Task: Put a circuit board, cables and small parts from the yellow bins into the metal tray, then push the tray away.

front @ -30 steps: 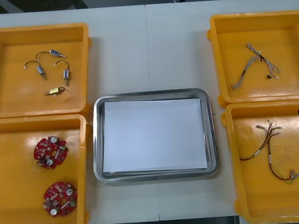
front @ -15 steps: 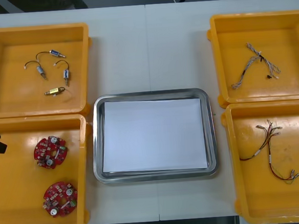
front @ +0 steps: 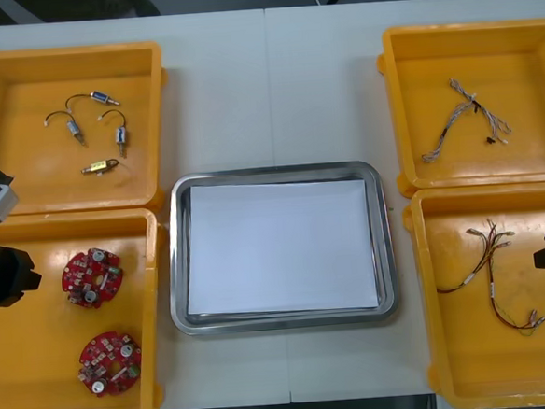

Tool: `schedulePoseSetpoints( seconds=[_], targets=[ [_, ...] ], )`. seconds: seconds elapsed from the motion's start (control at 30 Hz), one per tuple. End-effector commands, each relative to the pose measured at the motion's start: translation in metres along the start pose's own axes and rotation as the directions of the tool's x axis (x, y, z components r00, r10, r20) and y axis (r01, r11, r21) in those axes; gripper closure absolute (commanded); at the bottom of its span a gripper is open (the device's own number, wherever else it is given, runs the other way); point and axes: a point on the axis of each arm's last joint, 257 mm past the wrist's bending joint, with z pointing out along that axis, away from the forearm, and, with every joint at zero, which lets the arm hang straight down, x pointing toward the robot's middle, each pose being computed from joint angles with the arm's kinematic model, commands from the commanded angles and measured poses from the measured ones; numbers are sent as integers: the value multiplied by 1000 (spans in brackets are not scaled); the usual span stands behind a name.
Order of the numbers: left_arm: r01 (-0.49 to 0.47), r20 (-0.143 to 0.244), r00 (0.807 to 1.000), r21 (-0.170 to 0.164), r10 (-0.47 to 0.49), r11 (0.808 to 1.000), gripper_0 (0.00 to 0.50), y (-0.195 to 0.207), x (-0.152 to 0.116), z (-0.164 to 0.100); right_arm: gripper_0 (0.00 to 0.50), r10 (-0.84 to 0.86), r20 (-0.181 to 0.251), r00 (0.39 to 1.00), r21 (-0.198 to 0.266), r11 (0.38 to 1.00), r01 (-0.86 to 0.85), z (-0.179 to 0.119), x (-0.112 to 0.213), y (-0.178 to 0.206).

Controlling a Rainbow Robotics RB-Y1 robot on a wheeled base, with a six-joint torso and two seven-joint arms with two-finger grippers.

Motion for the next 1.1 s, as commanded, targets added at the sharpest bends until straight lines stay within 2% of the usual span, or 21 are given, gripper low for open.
schedulePoseSetpoints(
  seconds=[0.03, 0.13, 0.27, 0.47, 0.6, 1.1],
  targets=[
    [-20, 25, 999, 2, 20, 1000, 0, -14, 6, 13, 0, -58, 25, 998, -9, 998, 58, 12, 10, 17],
    [-36, 43, 998, 1, 36, 999, 0, -21, 5, 22, 0, -51, 36, 998, -23, 998, 52, 17, 13, 20],
    [-58, 46, 997, -10, 58, 998, 0, -29, 6, 32, 0, -54, 40, 998, -36, 998, 55, 25, 21, 23],
    [-71, 47, 996, 0, 71, 997, 0, -46, 11, 46, 0, -68, 59, 996, -37, 997, 70, 38, 28, 29],
    [-78, 48, 996, 0, 78, 997, 0, -56, 14, 53, 0, -75, 55, 996, -28, 997, 76, 50, 31, 31],
    [-110, 69, 991, -7, 111, 994, 0, -78, 17, 70, 0, -60, 35, 998, -56, 997, 62, 88, 37, 30]
  ],
)
